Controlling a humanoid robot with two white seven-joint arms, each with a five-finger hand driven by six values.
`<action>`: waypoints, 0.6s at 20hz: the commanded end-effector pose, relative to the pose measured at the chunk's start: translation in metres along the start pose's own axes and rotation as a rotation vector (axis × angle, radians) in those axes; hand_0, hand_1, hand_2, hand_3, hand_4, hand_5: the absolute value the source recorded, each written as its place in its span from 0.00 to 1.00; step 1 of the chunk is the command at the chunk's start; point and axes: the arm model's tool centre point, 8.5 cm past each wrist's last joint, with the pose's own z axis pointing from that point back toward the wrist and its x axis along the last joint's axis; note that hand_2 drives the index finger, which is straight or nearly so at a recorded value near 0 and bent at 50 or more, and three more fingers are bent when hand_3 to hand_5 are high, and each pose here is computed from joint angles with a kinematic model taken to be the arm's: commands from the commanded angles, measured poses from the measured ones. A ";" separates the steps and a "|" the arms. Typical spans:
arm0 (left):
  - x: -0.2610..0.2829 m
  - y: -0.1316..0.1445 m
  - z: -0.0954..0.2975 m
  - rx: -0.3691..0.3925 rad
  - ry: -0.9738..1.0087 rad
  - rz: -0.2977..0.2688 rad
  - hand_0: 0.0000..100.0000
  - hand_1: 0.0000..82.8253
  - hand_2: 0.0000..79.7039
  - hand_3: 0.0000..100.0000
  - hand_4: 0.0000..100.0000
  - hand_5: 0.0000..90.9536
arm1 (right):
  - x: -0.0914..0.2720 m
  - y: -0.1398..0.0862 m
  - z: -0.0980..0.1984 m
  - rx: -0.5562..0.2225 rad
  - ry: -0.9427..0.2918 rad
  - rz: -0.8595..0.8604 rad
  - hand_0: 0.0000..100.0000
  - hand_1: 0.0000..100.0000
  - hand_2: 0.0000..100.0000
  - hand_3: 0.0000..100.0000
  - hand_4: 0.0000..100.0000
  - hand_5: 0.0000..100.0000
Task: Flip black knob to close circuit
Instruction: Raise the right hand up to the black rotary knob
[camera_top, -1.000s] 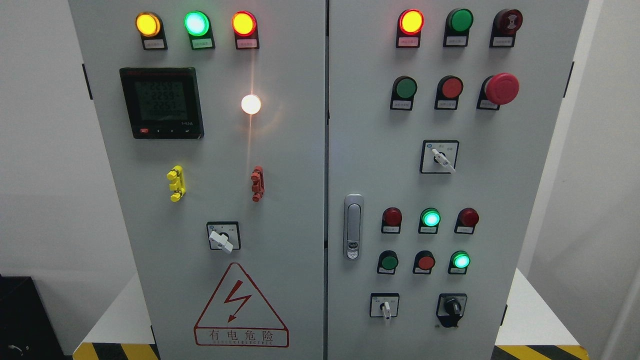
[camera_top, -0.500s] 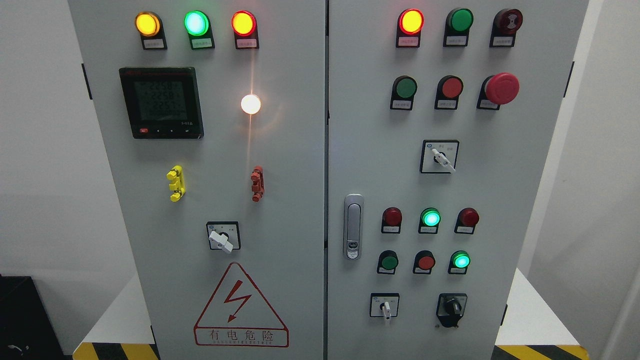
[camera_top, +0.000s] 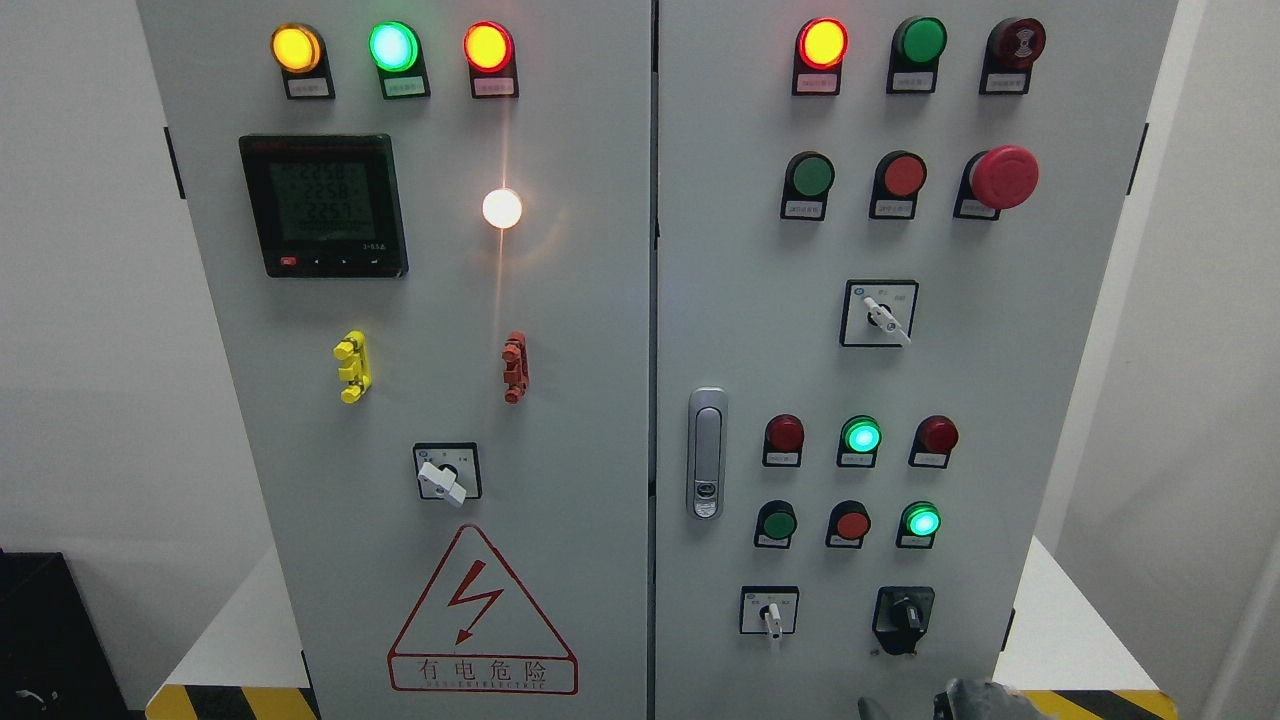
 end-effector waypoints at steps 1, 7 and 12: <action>0.000 0.000 0.000 0.001 0.000 0.000 0.12 0.67 0.00 0.00 0.00 0.00 | 0.007 -0.012 -0.014 -0.038 0.009 0.018 0.00 0.02 0.90 1.00 0.91 0.82; 0.000 0.000 0.000 0.001 0.000 0.000 0.12 0.67 0.00 0.00 0.00 0.00 | -0.002 -0.013 -0.023 -0.063 0.047 0.036 0.00 0.01 0.89 1.00 0.91 0.82; 0.000 0.000 0.000 0.001 0.000 0.000 0.12 0.67 0.00 0.00 0.00 0.00 | -0.004 -0.011 -0.027 -0.058 0.055 0.034 0.00 0.01 0.89 1.00 0.91 0.81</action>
